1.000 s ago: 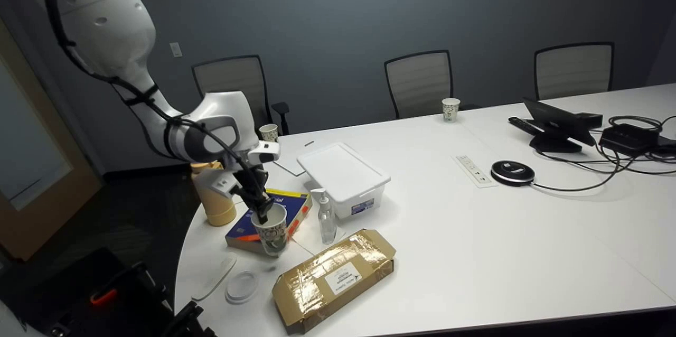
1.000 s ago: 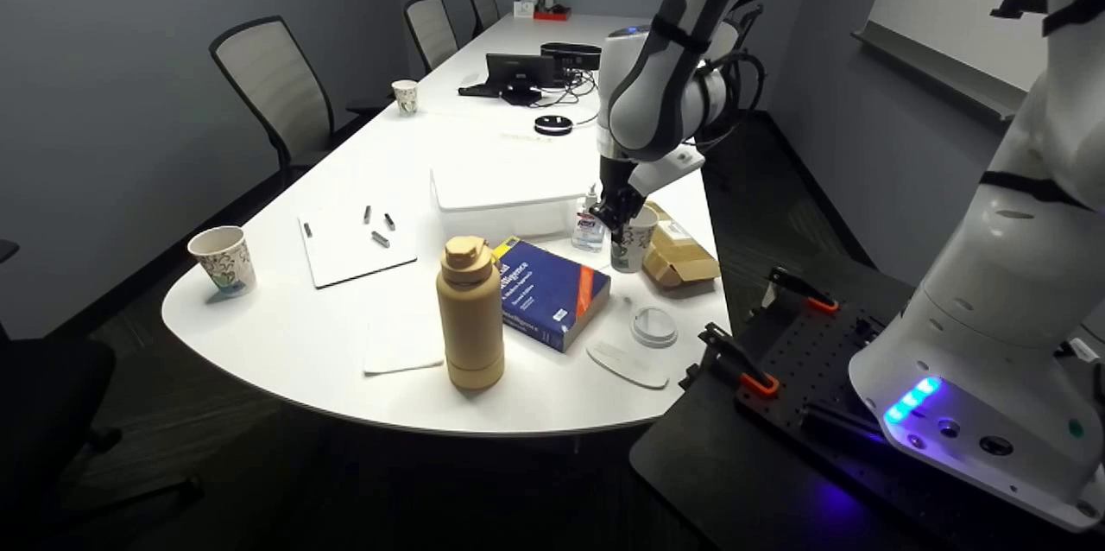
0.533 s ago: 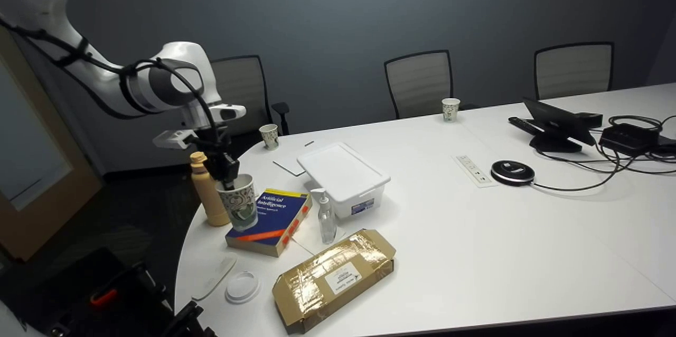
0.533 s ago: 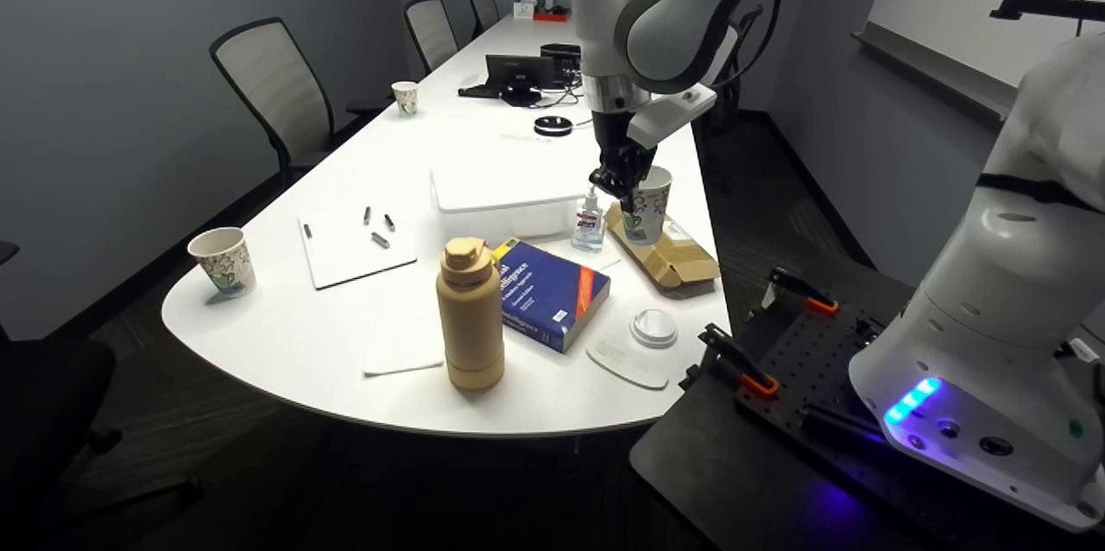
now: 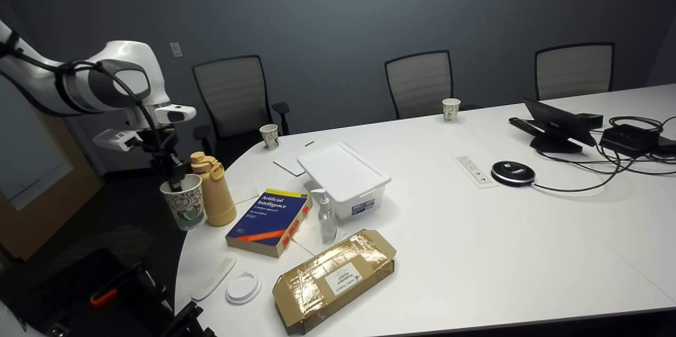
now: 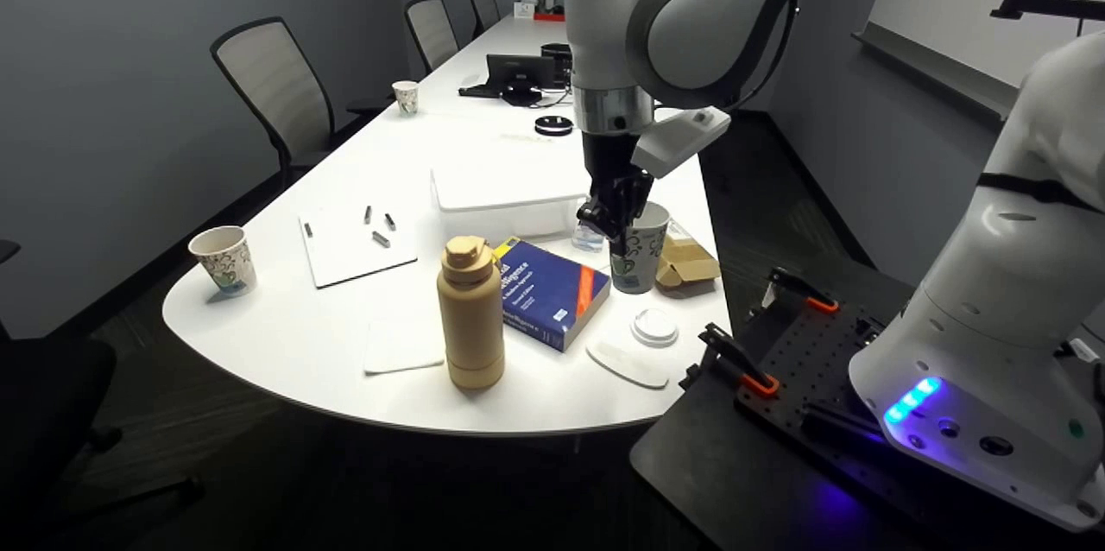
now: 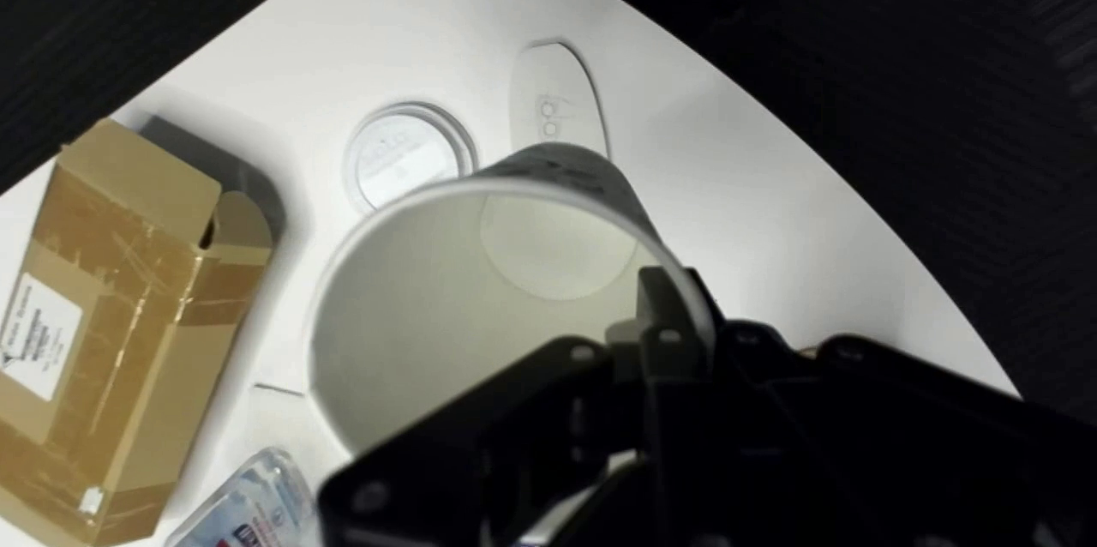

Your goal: Move the closest cup to the left

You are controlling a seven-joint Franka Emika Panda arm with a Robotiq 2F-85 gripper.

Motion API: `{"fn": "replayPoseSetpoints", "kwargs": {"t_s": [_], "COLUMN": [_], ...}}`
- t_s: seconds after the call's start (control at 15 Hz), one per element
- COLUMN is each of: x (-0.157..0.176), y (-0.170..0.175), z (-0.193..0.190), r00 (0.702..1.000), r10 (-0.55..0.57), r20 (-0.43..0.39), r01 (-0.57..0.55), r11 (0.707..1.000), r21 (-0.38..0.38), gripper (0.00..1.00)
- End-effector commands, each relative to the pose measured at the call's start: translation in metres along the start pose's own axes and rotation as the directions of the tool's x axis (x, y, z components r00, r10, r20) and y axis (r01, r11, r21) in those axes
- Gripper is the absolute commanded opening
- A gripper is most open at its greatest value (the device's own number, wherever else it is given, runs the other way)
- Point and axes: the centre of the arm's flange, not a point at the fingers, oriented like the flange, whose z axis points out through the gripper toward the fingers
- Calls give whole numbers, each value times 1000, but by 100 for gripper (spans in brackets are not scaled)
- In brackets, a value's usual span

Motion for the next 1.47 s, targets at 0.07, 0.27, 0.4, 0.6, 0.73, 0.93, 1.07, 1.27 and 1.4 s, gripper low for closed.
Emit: {"fn": "replayPoseSetpoints", "kwargs": {"t_s": [0.07, 0.27, 0.4, 0.6, 0.73, 0.93, 1.07, 1.27, 1.4], "x": [-17, -19, -21, -25, -27, -25, -22, -12, -6], "y": [-19, -31, -38, -50, -56, -63, -67, -69, -72], "z": [27, 49, 66, 87, 102, 120, 128, 141, 149], "r00": [996, 987, 980, 966, 955, 935, 923, 911, 905], "r10": [-59, -104, -144, -214, -258, -322, -354, -381, -395], "r20": [-69, -119, -135, -142, -146, -149, -153, -156, -159], "r01": [64, 115, 158, 229, 272, 335, 366, 391, 405], "r11": [995, 989, 983, 969, 959, 939, 928, 919, 913], "r21": [70, 90, 93, 96, 86, 73, 62, 45, 37], "gripper": [1, 1, 1, 1, 1, 1, 1, 1, 1]}}
